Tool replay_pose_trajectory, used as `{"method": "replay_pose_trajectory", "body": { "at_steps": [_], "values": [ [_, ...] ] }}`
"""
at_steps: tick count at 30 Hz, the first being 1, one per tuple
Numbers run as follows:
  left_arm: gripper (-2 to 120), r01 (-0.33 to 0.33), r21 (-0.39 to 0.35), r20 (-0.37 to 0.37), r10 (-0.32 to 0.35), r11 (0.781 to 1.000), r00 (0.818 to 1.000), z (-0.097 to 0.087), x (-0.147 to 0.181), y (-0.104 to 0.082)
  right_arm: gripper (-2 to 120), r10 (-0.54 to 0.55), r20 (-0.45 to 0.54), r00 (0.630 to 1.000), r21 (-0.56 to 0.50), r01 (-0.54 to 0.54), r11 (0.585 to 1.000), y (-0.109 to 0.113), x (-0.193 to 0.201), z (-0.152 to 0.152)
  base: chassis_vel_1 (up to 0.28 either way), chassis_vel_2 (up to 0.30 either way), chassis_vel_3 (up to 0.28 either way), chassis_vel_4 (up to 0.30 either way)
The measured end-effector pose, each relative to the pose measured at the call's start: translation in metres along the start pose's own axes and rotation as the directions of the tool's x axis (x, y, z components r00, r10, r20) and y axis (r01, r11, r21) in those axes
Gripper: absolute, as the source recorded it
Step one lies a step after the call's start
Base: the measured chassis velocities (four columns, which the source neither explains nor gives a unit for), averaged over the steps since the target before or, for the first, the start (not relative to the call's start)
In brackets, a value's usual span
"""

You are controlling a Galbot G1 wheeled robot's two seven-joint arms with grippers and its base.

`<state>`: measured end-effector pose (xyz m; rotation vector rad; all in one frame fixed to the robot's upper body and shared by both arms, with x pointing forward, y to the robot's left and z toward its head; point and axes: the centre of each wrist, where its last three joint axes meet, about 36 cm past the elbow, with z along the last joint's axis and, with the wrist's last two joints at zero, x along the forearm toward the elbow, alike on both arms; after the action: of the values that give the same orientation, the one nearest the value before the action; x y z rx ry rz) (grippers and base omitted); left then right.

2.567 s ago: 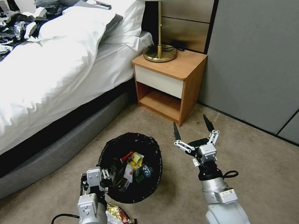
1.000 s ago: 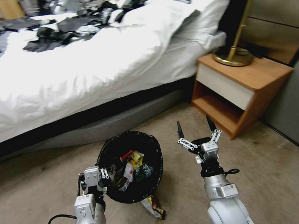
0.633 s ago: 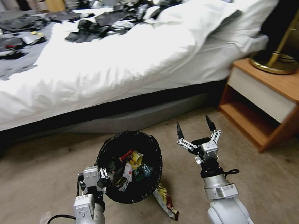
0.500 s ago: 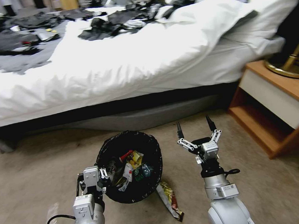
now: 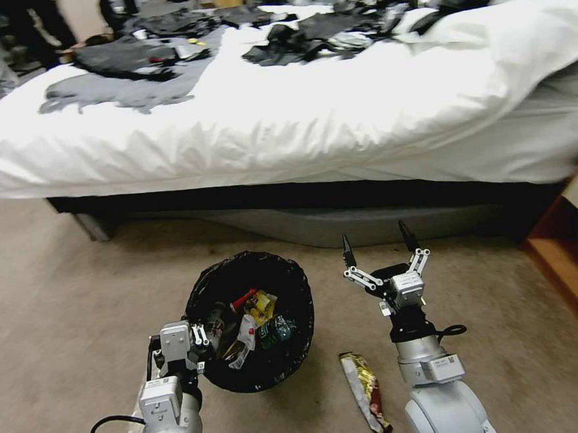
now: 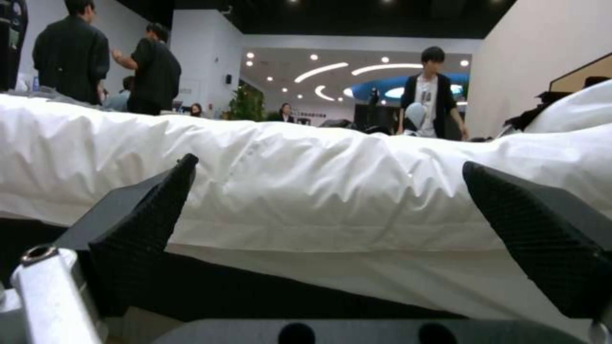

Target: Pick up the trash bin, then pick up the garbage from the floor and place it into the trash bin.

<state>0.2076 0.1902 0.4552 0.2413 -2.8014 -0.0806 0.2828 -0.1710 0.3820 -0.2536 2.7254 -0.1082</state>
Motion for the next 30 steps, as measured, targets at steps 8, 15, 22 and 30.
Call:
{"method": "replay_pose_trajectory", "body": {
  "at_steps": [8,15,22,30],
  "values": [
    [1,0.016,-0.004,-0.006,-0.016,1.000,1.000,0.002,0.000,0.001,100,-0.013,0.000,1.000,-0.029,0.013,0.999,-0.002,-0.006,0.003,0.000,0.000,0.000,0.000],
    [1,0.036,-0.008,-0.008,-0.036,0.999,0.999,0.002,0.000,0.003,100,-0.024,0.006,1.000,-0.048,0.024,0.999,-0.007,-0.015,-0.002,0.000,0.000,0.000,0.000],
    [1,0.037,0.001,0.000,-0.037,0.999,0.999,0.001,-0.003,0.001,100,-0.021,-0.006,1.000,-0.037,0.021,0.999,-0.013,-0.013,-0.001,0.000,0.000,0.000,0.000],
    [1,0.037,0.001,-0.003,-0.037,0.999,0.999,0.004,-0.008,0.002,100,-0.022,-0.019,1.000,-0.038,0.021,0.999,-0.012,-0.012,0.003,0.000,0.000,0.000,0.000]
  ]
}}
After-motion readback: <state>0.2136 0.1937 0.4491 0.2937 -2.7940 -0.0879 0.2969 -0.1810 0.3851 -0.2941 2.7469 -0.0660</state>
